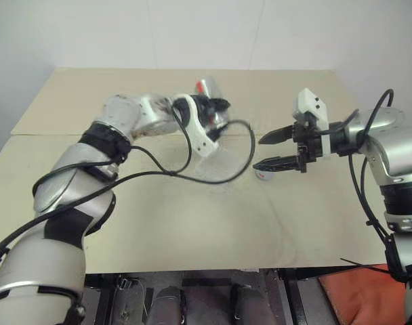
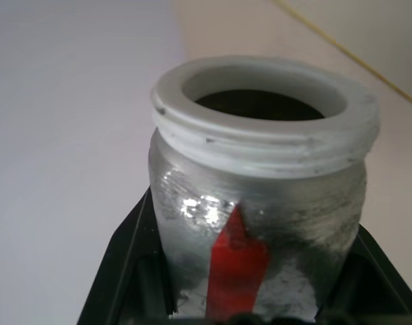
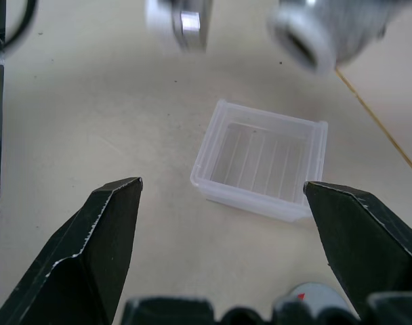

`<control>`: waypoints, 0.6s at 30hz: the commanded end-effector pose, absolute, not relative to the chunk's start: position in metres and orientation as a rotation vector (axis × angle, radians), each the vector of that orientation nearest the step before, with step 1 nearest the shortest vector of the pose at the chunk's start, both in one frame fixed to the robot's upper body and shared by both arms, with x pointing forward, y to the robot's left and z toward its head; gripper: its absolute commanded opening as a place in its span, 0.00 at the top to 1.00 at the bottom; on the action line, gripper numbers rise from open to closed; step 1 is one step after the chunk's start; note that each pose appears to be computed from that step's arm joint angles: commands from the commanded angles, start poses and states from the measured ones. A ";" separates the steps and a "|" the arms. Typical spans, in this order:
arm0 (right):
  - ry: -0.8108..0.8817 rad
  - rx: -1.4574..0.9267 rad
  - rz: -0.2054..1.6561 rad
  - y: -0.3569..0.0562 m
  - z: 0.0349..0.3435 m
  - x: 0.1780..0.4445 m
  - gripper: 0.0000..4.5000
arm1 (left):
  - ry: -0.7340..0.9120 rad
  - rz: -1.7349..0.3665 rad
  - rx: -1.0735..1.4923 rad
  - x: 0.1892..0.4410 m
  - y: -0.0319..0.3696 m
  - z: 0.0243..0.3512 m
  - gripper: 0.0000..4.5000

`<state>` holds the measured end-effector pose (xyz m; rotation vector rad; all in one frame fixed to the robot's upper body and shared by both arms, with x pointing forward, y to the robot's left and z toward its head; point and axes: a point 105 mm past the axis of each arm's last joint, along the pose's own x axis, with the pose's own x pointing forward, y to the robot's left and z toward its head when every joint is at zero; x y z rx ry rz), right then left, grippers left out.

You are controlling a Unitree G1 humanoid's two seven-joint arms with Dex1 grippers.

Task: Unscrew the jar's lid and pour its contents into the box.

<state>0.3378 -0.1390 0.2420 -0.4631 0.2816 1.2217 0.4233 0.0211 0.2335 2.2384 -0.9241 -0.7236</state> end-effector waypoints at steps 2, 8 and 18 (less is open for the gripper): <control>0.206 -0.464 1.214 -0.137 0.262 0.329 0.02 | -1.107 -0.585 2.386 0.426 0.008 0.226 0.57; 0.183 -0.440 1.213 -0.136 0.266 0.322 0.02 | -1.114 -0.568 2.398 0.429 0.016 0.219 0.57; 0.185 -0.448 1.214 -0.130 0.261 0.324 0.02 | -1.126 -0.617 2.267 0.418 0.020 0.215 0.57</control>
